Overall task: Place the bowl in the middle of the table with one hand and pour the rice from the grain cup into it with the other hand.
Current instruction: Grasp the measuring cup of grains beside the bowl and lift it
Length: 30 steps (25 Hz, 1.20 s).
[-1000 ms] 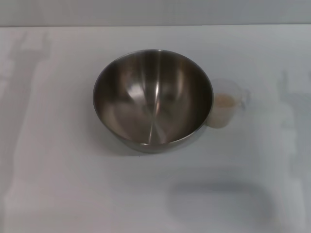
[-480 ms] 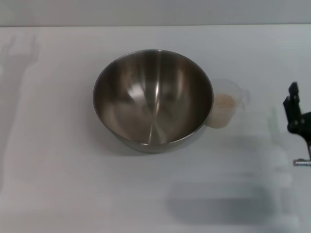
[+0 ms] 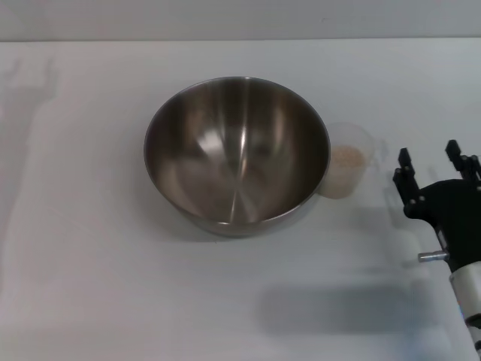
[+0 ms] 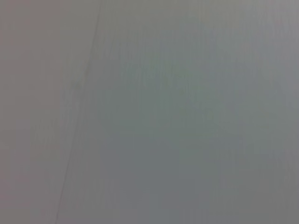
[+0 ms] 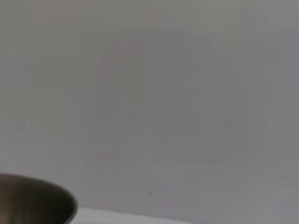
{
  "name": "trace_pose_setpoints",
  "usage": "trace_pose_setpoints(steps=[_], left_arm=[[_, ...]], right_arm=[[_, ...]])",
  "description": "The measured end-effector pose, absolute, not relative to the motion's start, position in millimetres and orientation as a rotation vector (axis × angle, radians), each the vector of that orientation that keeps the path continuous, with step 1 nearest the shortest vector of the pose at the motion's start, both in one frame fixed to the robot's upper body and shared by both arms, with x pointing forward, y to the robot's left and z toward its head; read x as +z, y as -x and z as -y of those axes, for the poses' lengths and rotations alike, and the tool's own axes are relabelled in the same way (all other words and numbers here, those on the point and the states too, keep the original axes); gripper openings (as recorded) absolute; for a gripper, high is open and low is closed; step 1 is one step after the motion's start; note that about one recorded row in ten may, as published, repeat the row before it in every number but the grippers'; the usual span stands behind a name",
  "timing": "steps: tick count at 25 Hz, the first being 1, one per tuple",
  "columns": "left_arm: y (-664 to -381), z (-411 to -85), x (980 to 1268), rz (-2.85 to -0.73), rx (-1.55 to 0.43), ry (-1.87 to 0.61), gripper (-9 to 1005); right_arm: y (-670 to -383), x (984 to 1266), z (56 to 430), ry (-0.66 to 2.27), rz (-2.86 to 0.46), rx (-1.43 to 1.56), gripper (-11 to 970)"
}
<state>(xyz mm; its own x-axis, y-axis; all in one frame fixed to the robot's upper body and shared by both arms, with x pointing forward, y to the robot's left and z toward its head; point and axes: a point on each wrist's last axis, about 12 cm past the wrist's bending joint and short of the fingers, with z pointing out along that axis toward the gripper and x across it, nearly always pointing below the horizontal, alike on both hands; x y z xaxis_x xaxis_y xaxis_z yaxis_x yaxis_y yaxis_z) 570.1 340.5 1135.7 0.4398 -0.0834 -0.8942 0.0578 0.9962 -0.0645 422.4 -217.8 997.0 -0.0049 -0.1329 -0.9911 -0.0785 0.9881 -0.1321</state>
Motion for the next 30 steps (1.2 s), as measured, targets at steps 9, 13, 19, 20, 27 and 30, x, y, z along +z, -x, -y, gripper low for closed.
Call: trace_pose_setpoints(steps=[9,13,19,20,27,30], left_arm=[[-569,-343,1135,-1.110,-0.078,0.023,544],[-568,-344,1135,-1.103,-0.076,0.025,543],[-566,-344,1134,-1.097,-0.078,0.028,543],[-566,-343,1134,-1.096,-0.079,0.029,543],[-564,-342,1133,-1.088,-0.080,0.041,543],[-563,-342,1133,-1.083,-0.081,0.042,544]], right_arm=[[-431,989,213,0.233,-1.642,-0.015,654],[-434,988,213,0.250,-1.651,-0.014,654],[-441,987,214,0.271,-1.656,-0.016,653],[-442,987,214,0.274,-1.655,-0.017,653],[-451,987,217,0.293,-1.653,-0.024,653],[-453,987,218,0.287,-1.653,-0.017,654]])
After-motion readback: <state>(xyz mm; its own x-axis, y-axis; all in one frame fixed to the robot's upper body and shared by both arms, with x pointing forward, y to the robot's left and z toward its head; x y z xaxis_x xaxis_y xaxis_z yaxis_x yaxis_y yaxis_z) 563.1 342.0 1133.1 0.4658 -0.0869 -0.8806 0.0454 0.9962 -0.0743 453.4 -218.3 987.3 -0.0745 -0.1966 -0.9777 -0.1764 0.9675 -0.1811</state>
